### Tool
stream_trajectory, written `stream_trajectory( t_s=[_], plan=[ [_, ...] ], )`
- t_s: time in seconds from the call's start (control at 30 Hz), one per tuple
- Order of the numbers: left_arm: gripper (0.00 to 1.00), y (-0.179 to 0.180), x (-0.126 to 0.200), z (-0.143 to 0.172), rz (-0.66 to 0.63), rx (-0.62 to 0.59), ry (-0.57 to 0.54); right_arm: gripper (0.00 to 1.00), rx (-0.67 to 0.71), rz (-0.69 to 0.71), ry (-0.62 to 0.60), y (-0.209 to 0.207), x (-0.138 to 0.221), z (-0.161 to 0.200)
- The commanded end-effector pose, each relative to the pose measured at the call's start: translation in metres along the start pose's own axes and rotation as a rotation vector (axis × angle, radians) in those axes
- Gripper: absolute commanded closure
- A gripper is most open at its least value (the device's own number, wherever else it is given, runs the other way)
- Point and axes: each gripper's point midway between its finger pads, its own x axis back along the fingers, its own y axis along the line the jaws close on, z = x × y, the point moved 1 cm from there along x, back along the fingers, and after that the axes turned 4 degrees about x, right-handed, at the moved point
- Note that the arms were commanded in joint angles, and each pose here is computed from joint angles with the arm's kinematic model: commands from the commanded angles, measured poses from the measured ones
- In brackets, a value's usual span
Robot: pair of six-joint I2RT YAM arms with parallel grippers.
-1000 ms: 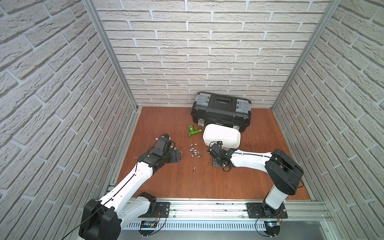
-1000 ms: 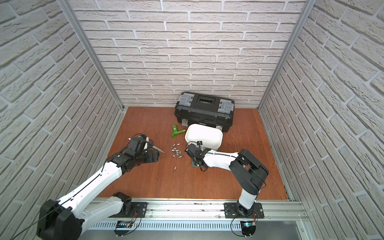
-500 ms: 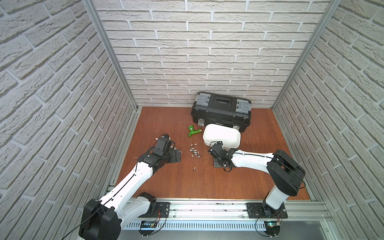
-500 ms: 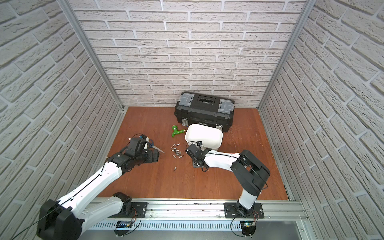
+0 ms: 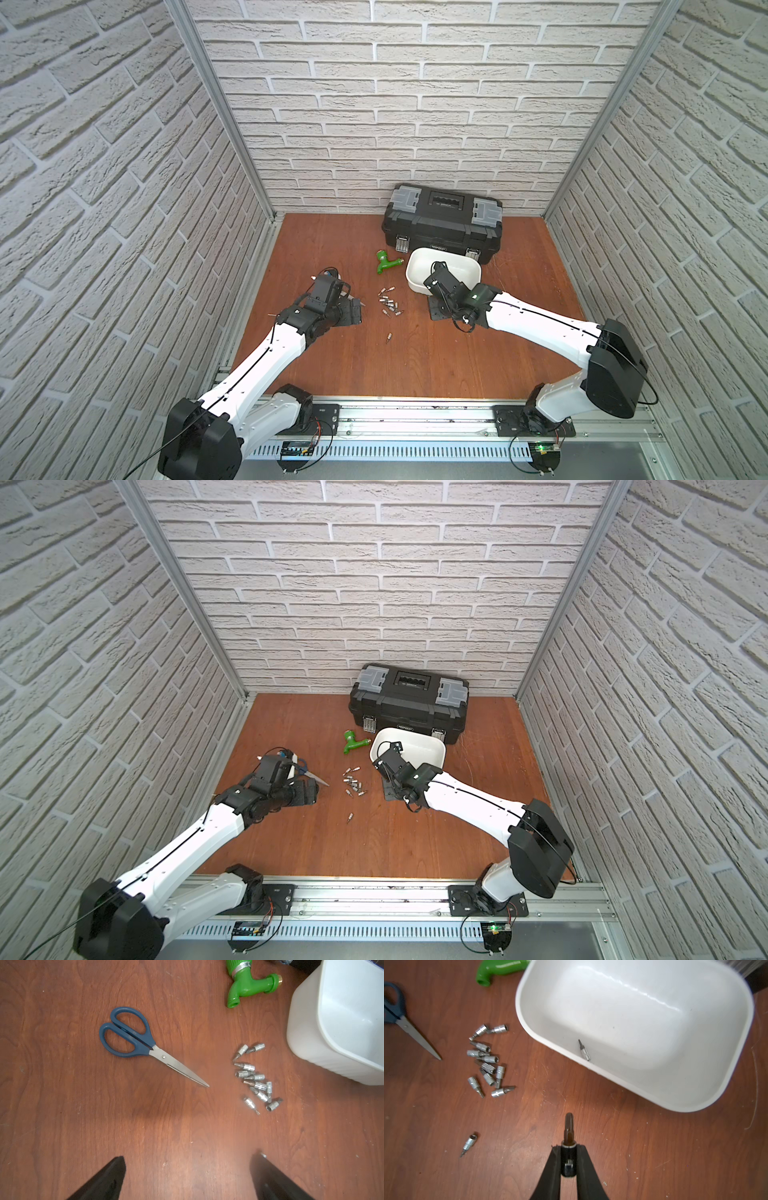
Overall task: Put the bit on the desktop into the storage box
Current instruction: Pick up the screwdriver bit from the center of the board, then place the screwdriver bit in the storage box.
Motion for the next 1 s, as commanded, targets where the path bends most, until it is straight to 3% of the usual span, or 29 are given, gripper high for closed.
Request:
stream_trajectory(
  t_s=[0.0,0.3,0.57,0.97],
  plan=[
    [0.02,-0.002,0.004,-0.006,-0.004,-0.006,-0.014,0.91,0.030,0.018,-0.066,-0.011,0.023,-0.027],
    [0.02,-0.002,0.006,-0.005,-0.003,-0.008,-0.014,0.91,0.010,0.040,-0.106,-0.041,0.023,-0.069],
    [0.02,-0.002,0.006,-0.005,-0.007,-0.008,-0.013,0.91,-0.034,0.082,-0.036,-0.079,-0.015,-0.078],
    [0.02,-0.006,0.004,-0.010,-0.005,-0.020,-0.009,0.90,-0.072,0.083,0.065,-0.089,-0.074,-0.072]
  ],
)
